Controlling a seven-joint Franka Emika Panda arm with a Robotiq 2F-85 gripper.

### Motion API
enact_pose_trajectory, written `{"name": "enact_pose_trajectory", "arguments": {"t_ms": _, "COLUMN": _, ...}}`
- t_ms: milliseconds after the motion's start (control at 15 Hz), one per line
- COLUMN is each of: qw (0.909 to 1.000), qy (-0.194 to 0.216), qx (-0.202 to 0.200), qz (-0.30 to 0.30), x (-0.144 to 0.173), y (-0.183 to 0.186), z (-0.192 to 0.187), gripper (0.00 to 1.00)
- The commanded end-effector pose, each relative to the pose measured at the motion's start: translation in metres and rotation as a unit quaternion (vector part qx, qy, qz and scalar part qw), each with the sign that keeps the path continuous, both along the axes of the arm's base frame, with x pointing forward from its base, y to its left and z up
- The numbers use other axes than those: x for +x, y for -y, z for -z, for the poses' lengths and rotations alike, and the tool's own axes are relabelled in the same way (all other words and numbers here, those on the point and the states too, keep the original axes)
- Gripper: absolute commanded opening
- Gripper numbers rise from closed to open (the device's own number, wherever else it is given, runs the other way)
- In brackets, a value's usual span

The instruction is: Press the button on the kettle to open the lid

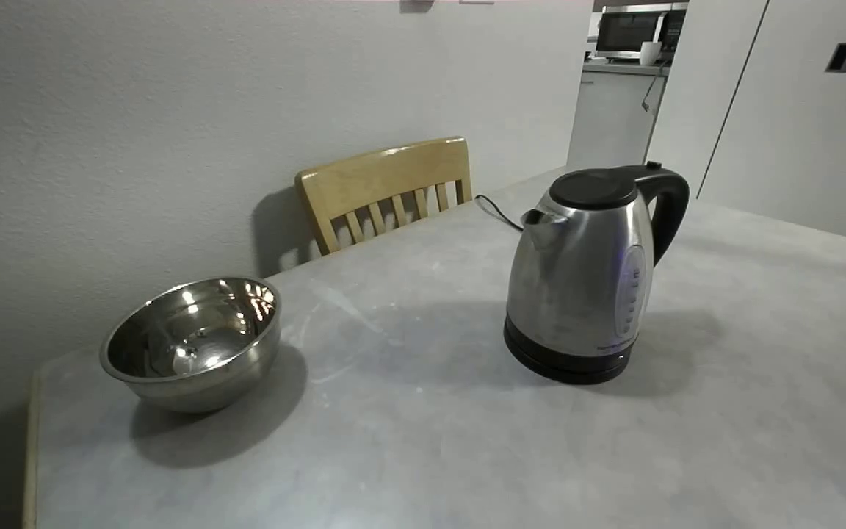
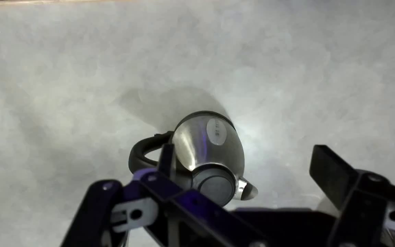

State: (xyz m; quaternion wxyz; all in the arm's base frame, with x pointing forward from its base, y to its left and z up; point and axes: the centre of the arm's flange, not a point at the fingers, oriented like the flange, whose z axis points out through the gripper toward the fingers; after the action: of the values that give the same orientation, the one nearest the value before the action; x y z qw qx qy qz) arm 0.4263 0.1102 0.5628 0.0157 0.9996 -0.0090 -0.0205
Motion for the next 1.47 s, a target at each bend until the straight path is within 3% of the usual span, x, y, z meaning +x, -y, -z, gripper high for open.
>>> {"name": "enact_pose_trajectory", "arguments": {"t_ms": 0, "qw": 0.9972, "qy": 0.023, "qx": 0.069, "qz": -0.020, "x": 0.017, "y": 0.019, "z": 0.001, "gripper": 1.00}}
{"name": "enact_pose_trajectory", "arguments": {"t_ms": 133, "qw": 0.9928, "qy": 0.039, "qx": 0.113, "qz": -0.012, "x": 0.031, "y": 0.029, "z": 0.005, "gripper": 1.00}}
{"name": "enact_pose_trajectory", "arguments": {"t_ms": 267, "qw": 0.9895, "qy": 0.058, "qx": 0.131, "qz": 0.017, "x": 0.045, "y": 0.044, "z": 0.010, "gripper": 1.00}}
{"name": "enact_pose_trajectory", "arguments": {"t_ms": 733, "qw": 0.9816, "qy": 0.072, "qx": 0.136, "qz": 0.112, "x": 0.090, "y": 0.086, "z": 0.048, "gripper": 1.00}}
{"name": "enact_pose_trajectory", "arguments": {"t_ms": 1200, "qw": 0.9623, "qy": 0.070, "qx": 0.138, "qz": 0.224, "x": 0.114, "y": 0.111, "z": 0.081, "gripper": 1.00}}
{"name": "enact_pose_trajectory", "arguments": {"t_ms": 1400, "qw": 0.9490, "qy": 0.053, "qx": 0.144, "qz": 0.275, "x": 0.115, "y": 0.123, "z": 0.089, "gripper": 1.00}}
